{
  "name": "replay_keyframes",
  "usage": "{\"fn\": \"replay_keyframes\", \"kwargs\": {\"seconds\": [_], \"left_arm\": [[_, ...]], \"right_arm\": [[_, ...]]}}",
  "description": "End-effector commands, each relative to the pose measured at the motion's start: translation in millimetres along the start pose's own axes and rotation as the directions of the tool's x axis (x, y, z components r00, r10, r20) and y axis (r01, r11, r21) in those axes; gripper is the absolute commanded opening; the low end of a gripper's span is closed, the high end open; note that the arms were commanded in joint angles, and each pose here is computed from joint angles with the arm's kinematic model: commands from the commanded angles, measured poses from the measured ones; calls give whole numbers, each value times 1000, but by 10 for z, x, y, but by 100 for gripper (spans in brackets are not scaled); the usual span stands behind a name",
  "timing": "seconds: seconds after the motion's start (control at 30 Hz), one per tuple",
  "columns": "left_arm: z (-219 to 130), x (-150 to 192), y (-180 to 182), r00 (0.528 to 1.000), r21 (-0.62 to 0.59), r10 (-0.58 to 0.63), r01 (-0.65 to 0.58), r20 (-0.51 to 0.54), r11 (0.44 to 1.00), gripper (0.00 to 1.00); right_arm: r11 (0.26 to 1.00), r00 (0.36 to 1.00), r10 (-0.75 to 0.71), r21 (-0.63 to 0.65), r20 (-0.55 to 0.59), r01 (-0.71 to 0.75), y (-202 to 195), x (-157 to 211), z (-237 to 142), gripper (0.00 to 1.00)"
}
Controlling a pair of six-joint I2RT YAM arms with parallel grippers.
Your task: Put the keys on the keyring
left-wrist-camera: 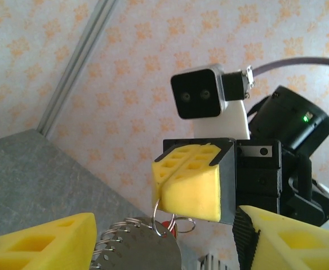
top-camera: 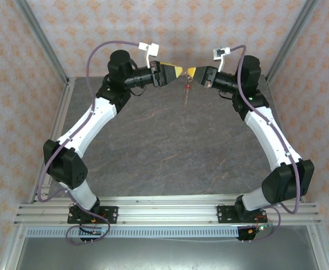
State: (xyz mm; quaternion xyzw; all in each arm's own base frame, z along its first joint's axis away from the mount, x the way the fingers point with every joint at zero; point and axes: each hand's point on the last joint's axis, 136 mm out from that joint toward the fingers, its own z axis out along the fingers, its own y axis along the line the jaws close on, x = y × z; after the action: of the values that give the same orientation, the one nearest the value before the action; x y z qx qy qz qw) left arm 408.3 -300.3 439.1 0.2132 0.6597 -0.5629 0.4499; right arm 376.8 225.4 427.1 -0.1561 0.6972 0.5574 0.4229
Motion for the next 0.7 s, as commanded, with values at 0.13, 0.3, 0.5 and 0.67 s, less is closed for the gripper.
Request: {"fn": "replay_keyframes", "kwargs": {"seconds": [0.13, 0.3, 0.5, 0.67], "left_arm": [[43, 109, 14, 995, 38, 31, -28, -93, 999, 65], [70, 79, 20, 996, 46, 26, -22, -87, 999, 63], [84, 68, 1, 997, 71, 12, -7, -78, 997, 57], [82, 80, -23, 997, 88, -5, 11, -71, 996, 54]], "right_arm": [[997, 998, -55, -65, -43, 52, 179, -18, -14, 0], [996, 998, -50, -77, -36, 48, 200, -33, -8, 0], [996, 999, -36, -83, -15, 35, 183, -60, 3, 0], [995, 1000, -30, -94, -1, 29, 190, -87, 12, 0]]}}
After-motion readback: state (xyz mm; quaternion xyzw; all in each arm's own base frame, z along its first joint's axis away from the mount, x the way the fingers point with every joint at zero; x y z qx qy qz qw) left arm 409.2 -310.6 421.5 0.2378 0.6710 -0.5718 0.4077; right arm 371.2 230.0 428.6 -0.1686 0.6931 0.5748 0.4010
